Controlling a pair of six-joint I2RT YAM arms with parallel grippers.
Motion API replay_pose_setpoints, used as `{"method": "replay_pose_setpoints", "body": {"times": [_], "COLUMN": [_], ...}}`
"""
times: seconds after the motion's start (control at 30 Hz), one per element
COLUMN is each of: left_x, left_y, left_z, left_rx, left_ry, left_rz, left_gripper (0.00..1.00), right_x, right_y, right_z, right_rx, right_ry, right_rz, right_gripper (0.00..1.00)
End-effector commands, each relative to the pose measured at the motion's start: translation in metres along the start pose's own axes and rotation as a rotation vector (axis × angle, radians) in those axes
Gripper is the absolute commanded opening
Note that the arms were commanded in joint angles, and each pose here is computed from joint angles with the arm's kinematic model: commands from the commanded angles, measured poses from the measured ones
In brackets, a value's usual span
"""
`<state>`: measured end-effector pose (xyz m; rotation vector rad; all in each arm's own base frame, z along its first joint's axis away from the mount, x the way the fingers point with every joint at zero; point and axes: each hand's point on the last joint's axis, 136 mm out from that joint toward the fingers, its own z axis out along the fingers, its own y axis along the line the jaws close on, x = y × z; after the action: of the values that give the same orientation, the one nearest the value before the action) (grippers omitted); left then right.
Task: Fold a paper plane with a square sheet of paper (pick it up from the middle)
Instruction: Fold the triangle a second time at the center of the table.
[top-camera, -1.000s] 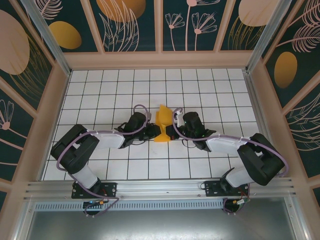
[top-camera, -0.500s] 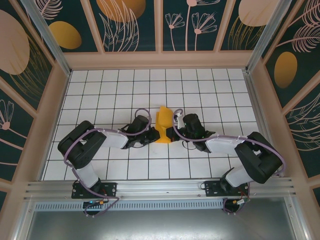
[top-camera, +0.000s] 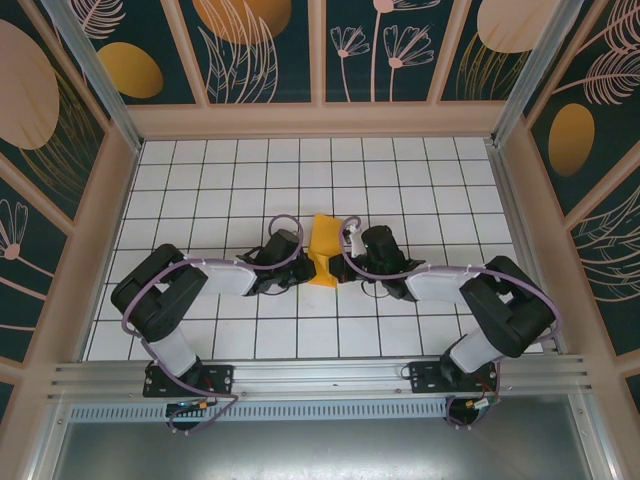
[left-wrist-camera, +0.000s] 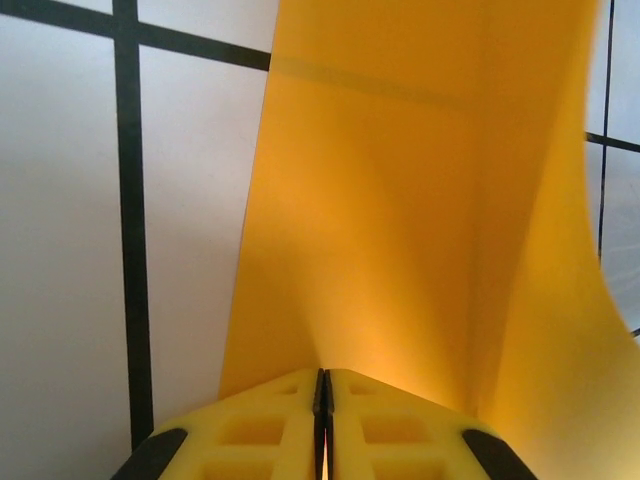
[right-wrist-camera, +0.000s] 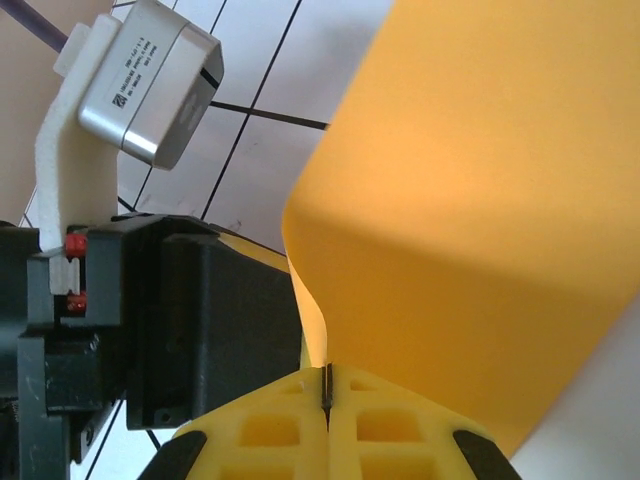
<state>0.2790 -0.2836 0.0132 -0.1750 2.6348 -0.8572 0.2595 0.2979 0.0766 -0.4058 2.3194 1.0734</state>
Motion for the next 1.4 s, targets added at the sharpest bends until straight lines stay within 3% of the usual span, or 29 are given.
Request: {"method": "replay_pose_setpoints", "body": {"times": [0.0, 0.43, 1.37], "left_x": [0.007, 0.002, 0.001], "left_y": [0.033, 0.028, 0.023], "left_z": [-0.002, -0.007, -0.004], "left_rx": [-0.143, -0.131, -0.116], "left_ry": [0.02, -0.003, 0.005], "left_rz": [0.033, 0.035, 0.046], "left_gripper": [0.14, 0.15, 0.17], "right_x": [-0.011, -0.013, -0.012], "right_y": [0.008, -0.003, -0.045], "right_z": [0.006, 0.007, 0.027], "right_rx": [-0.03, -0.068, 0.017], "right_ry": [-0.002, 0.024, 0.109], "right_rz": [-0.04, -0.002, -0.017], "right_gripper": [0.0, 0.0, 0.02]}}
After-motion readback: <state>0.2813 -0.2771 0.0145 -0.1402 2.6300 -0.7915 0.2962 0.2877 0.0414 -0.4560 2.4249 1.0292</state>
